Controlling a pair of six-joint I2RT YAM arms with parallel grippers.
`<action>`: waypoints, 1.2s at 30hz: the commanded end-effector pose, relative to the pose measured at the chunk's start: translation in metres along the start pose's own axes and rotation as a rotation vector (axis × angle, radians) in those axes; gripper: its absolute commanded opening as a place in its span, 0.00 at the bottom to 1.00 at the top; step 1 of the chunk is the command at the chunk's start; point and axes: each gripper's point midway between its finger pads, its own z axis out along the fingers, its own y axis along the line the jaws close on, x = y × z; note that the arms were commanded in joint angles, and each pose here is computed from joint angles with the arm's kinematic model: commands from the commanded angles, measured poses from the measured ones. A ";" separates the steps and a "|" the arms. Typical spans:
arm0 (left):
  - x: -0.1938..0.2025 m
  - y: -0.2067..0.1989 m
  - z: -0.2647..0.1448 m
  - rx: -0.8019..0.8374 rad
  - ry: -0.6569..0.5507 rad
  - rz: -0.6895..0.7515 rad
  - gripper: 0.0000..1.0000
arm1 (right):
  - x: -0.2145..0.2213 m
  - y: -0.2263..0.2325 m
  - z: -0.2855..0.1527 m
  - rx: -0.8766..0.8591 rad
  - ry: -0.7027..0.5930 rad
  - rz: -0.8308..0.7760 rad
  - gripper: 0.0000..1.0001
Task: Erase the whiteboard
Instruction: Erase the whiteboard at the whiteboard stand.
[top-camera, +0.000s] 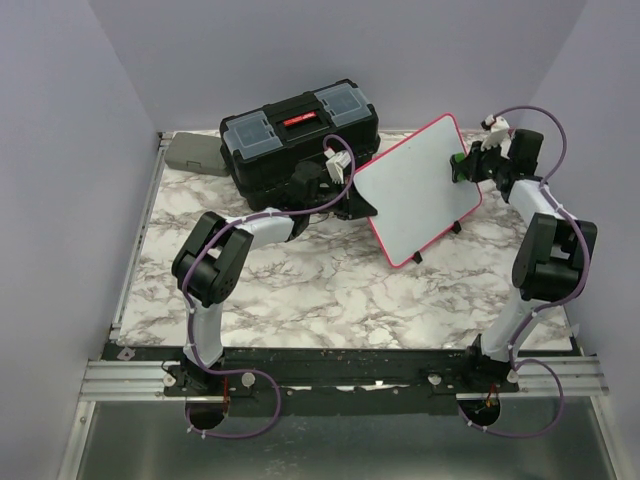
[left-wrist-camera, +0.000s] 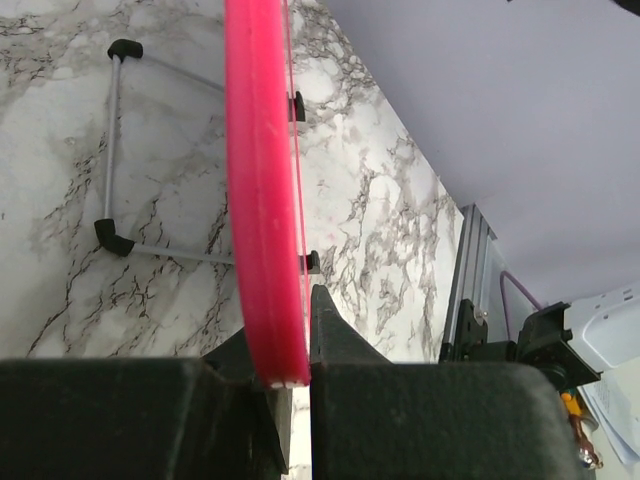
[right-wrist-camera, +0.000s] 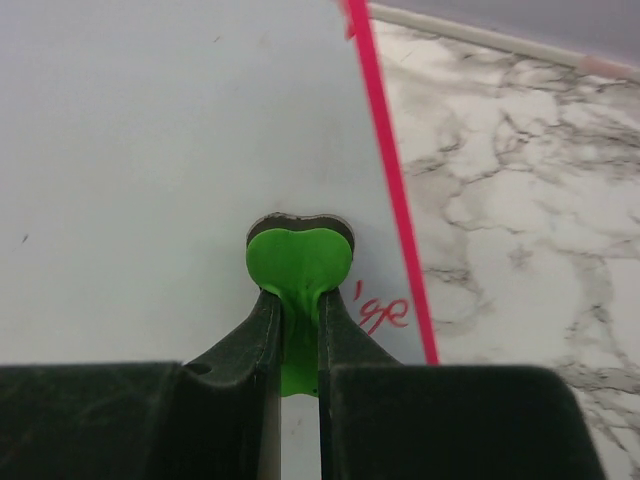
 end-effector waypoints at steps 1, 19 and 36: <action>0.026 -0.016 0.000 0.080 0.091 -0.029 0.00 | -0.001 -0.045 0.000 0.154 0.000 0.016 0.01; 0.024 -0.016 0.000 0.079 0.081 -0.033 0.00 | 0.051 0.056 -0.011 -0.331 0.074 0.008 0.01; 0.025 -0.014 -0.001 0.072 0.079 -0.034 0.00 | 0.032 -0.047 0.005 0.122 0.088 0.056 0.01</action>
